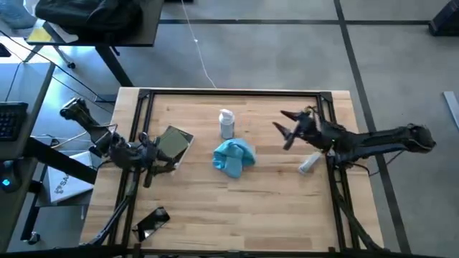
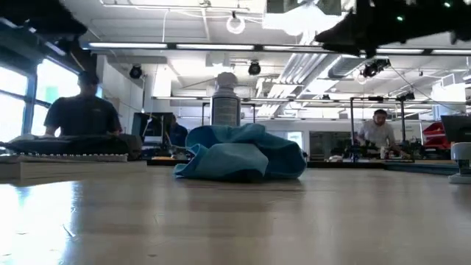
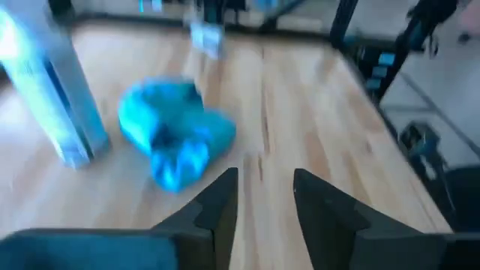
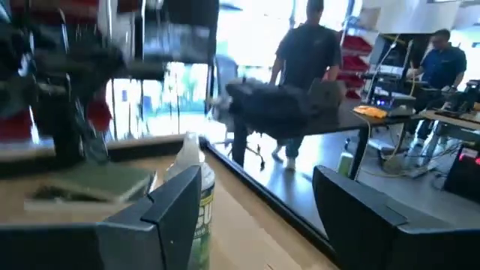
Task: Apply microfiber cloth
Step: Return to Home Position
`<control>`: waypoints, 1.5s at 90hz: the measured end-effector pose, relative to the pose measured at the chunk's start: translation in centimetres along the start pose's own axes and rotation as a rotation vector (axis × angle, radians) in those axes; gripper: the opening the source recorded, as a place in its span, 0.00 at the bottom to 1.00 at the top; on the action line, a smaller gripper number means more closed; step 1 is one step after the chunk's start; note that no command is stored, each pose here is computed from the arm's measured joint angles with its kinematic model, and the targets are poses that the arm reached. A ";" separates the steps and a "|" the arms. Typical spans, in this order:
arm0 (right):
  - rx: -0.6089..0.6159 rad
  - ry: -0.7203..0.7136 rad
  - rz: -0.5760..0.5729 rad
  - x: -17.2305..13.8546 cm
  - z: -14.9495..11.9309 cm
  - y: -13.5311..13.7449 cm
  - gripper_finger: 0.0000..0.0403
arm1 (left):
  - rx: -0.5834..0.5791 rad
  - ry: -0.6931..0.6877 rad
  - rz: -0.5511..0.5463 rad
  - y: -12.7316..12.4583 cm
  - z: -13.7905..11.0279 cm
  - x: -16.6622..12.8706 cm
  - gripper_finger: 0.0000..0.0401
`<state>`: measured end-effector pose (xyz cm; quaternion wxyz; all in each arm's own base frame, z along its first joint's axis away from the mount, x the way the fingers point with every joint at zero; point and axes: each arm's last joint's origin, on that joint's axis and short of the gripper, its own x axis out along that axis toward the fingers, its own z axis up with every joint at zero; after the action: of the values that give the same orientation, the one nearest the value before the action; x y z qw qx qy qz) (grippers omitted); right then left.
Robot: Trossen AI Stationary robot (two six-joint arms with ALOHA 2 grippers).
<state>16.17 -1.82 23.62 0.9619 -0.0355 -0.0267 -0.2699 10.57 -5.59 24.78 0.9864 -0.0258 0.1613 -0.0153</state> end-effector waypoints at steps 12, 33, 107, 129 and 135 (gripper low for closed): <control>0.080 -0.039 -0.001 -2.1 -1.5 -1.1 0.55 | 0.053 -0.010 0.016 1.3 0.4 0.1 0.12; 0.152 -0.118 0.019 -5.2 -1.7 -2.8 0.55 | -0.034 -0.031 0.016 3.6 0.8 -0.2 0.01; 0.182 -0.007 0.450 -7.0 -5.8 -1.2 0.05 | -0.143 -0.313 0.129 6.0 -3.9 -1.5 0.00; 0.177 0.054 0.483 -7.1 -6.3 -1.0 0.01 | -0.125 -0.301 0.078 6.1 -6.5 0.6 0.00; 0.167 0.055 0.482 -7.0 -6.4 -1.0 0.00 | -0.137 -0.284 0.125 6.2 -7.2 1.0 0.00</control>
<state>9.84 0.42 16.85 0.9984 0.0461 -0.0136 -0.0304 9.38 0.25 17.24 0.9943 -0.0848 0.0222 0.0611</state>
